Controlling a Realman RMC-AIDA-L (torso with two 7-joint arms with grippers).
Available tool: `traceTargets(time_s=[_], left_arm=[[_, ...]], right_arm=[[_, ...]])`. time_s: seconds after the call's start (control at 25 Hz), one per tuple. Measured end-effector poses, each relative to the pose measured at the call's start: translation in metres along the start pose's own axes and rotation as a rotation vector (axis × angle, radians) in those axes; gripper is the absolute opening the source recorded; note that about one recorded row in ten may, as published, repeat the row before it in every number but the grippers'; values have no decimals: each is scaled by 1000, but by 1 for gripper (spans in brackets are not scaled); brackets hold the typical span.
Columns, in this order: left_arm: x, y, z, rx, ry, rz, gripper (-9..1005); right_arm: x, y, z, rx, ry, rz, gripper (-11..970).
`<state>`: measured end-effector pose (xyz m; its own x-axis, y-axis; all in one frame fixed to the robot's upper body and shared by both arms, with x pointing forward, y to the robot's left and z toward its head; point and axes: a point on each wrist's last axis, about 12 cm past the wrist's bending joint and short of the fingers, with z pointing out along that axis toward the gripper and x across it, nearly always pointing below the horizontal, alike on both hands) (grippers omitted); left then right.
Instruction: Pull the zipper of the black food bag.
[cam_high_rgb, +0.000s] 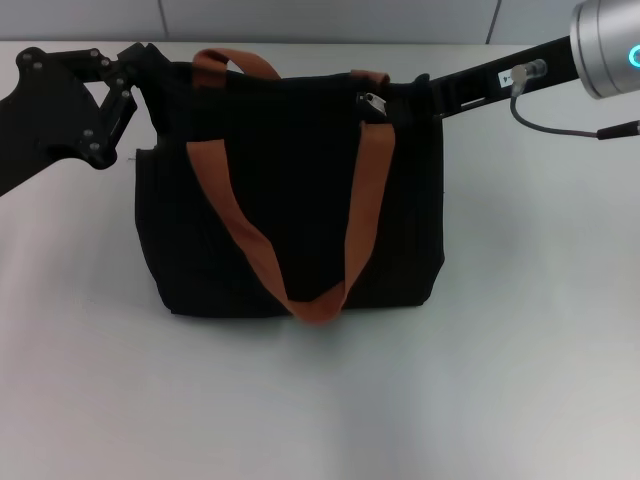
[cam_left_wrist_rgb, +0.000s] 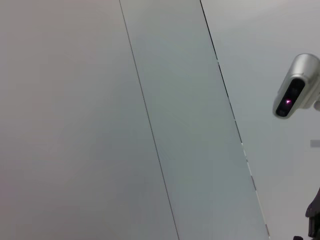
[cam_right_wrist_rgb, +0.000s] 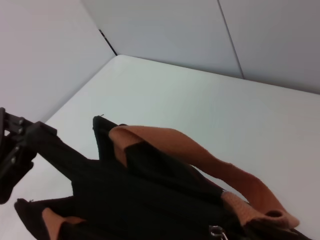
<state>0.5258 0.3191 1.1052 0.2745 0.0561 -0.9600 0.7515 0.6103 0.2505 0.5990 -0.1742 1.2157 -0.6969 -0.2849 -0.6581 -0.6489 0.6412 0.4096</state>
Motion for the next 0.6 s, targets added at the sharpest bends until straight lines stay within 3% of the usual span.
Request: traceTargets(time_s=[0.36, 0.6], left_arm=[[1, -2, 3, 4, -6, -5, 134], [0, -3, 3, 5, -7, -5, 138]], right_arm=[[16, -1, -10, -136, -104, -15, 44], [38, -21, -29, -273, -346, -64, 127]])
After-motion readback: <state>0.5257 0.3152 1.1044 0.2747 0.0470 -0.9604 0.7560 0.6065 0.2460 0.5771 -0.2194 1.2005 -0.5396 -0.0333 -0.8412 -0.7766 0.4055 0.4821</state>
